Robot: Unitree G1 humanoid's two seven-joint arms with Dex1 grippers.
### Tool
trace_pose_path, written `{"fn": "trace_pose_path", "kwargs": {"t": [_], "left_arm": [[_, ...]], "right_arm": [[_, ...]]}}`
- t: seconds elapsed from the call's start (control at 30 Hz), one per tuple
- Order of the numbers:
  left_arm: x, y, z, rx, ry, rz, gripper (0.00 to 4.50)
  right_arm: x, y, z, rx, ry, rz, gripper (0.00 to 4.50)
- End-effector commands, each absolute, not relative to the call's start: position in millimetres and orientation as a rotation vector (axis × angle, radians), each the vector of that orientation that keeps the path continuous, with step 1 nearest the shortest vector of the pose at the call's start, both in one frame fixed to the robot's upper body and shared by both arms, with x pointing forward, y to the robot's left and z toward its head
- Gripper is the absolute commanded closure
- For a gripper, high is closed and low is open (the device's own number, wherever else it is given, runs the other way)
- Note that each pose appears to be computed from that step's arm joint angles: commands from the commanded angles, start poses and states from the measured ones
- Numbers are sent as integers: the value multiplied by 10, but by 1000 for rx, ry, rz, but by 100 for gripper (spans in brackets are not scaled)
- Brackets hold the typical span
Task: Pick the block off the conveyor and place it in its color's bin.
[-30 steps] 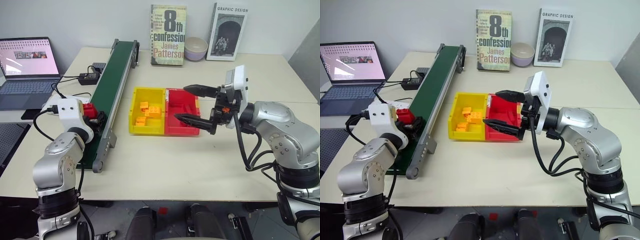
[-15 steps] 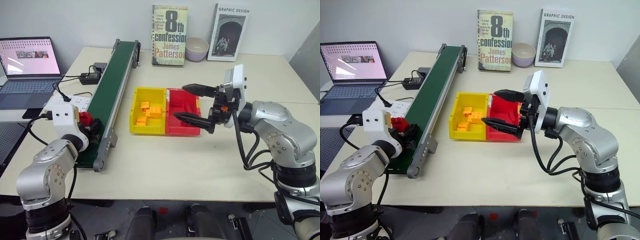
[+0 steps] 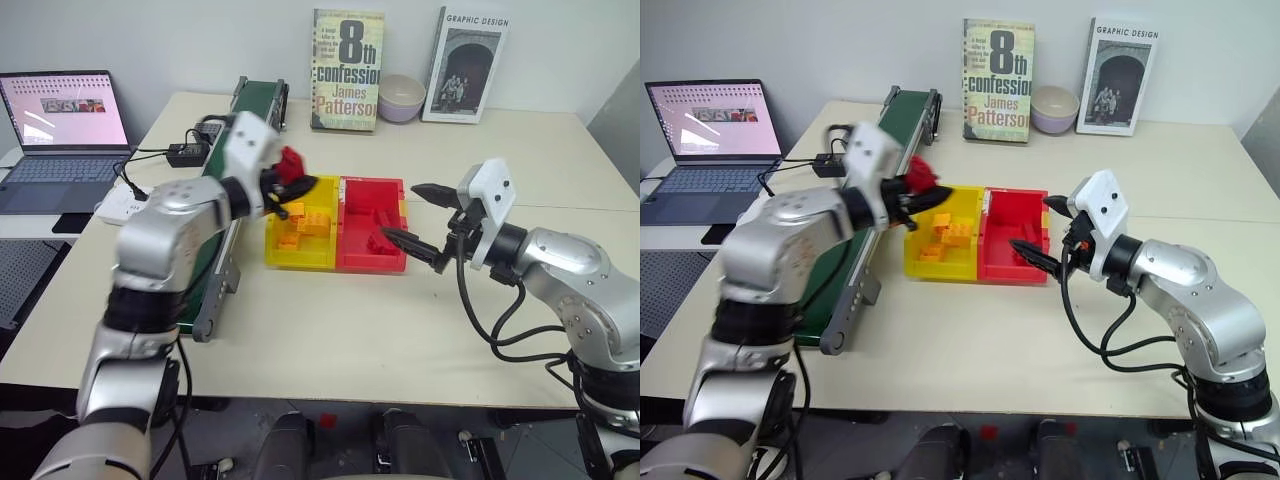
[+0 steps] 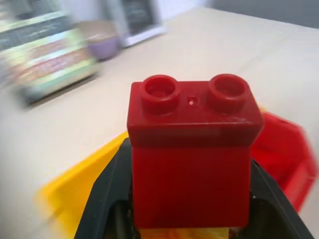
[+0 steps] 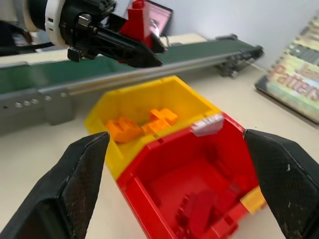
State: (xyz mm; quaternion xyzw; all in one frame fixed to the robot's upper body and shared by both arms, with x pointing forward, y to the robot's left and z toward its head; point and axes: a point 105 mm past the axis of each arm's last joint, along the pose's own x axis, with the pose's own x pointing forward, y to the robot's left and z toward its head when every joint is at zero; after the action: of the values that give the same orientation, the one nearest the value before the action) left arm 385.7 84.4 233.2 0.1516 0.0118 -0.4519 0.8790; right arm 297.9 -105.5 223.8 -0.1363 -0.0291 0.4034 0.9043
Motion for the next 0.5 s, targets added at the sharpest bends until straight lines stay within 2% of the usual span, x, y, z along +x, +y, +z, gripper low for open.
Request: {"fn": "trace_pose_path", "kwargs": {"t": [0.03, 0.2, 0.27, 0.5], "left_arm": [[3920, 512, 2315, 458, -19, -1126, 297], [4016, 224, 2179, 535, -9, -1235, 297], [4042, 197, 2133, 552, -5, -1259, 226], [4095, 393, 2192, 569, -4, -1255, 93]], "right_arm": [[2905, -1154, 2363, -306, -113, 741, 0], [2798, -1186, 2331, -297, -101, 701, 0], [2767, -1214, 2341, -296, -100, 673, 0], [2758, -1178, 2398, -294, -102, 678, 0]]}}
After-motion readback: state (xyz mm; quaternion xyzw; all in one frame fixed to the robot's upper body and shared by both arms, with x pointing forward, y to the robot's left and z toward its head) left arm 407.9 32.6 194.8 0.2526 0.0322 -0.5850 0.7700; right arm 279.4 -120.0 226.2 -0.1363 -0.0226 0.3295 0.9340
